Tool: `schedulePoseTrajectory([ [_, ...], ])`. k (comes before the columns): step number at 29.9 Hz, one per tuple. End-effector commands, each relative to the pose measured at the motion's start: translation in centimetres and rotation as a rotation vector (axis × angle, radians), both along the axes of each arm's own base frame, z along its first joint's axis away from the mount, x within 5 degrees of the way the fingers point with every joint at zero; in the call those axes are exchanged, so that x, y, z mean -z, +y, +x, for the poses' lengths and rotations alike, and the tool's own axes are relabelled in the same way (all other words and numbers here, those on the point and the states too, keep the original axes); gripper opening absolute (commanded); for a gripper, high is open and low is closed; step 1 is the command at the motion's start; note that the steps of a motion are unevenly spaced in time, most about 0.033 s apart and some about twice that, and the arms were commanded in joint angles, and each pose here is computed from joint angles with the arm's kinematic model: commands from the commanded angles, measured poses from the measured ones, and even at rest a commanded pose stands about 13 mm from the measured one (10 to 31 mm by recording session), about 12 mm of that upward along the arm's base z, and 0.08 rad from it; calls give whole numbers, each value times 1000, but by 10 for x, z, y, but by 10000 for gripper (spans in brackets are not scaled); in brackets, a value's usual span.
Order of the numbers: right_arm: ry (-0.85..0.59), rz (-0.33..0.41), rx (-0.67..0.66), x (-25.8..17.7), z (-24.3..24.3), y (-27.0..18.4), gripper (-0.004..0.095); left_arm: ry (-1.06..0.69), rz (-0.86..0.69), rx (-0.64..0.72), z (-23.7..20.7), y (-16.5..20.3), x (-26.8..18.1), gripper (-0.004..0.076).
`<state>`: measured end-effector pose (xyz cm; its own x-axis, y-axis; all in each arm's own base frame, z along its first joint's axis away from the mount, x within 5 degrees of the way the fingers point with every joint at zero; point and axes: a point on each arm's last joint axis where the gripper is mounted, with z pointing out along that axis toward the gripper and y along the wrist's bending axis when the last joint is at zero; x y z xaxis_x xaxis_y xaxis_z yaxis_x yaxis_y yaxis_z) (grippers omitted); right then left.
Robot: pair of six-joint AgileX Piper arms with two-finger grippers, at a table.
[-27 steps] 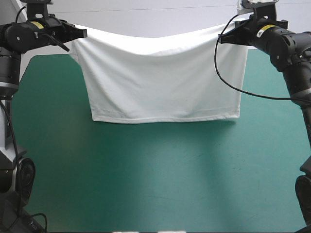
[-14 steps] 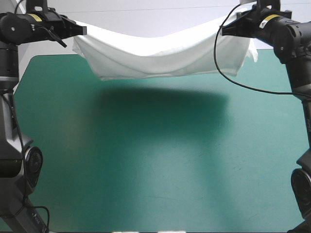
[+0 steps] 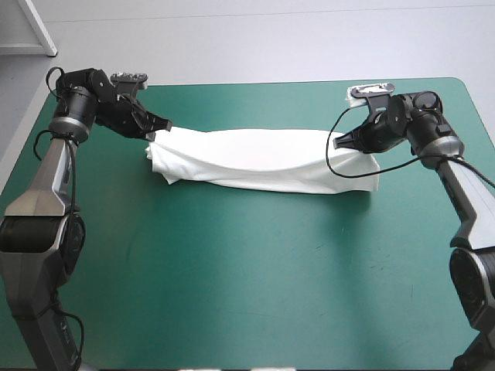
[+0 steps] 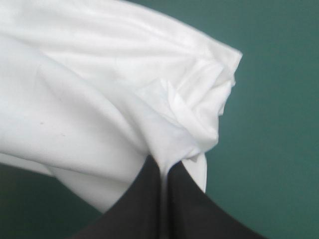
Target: Fold the cloth
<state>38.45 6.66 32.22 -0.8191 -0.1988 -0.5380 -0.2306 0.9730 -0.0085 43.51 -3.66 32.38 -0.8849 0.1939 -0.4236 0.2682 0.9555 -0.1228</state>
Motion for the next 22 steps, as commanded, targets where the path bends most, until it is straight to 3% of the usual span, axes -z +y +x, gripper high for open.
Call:
schedulePoseTrajectory([
  [1,-70,43,-5,-26,-31,-4,-18,-55,-5,2,-44,0,-32,-10],
  [12,260,47,-47,-3,-121,-12,-18,68,-28,-50,-188,6,1,-10],
  [16,315,81,-63,10,-153,-13,-18,147,-27,-56,-231,8,16,-10],
  [22,353,77,-60,28,-195,-20,-18,202,-5,-69,-268,11,33,-10],
])
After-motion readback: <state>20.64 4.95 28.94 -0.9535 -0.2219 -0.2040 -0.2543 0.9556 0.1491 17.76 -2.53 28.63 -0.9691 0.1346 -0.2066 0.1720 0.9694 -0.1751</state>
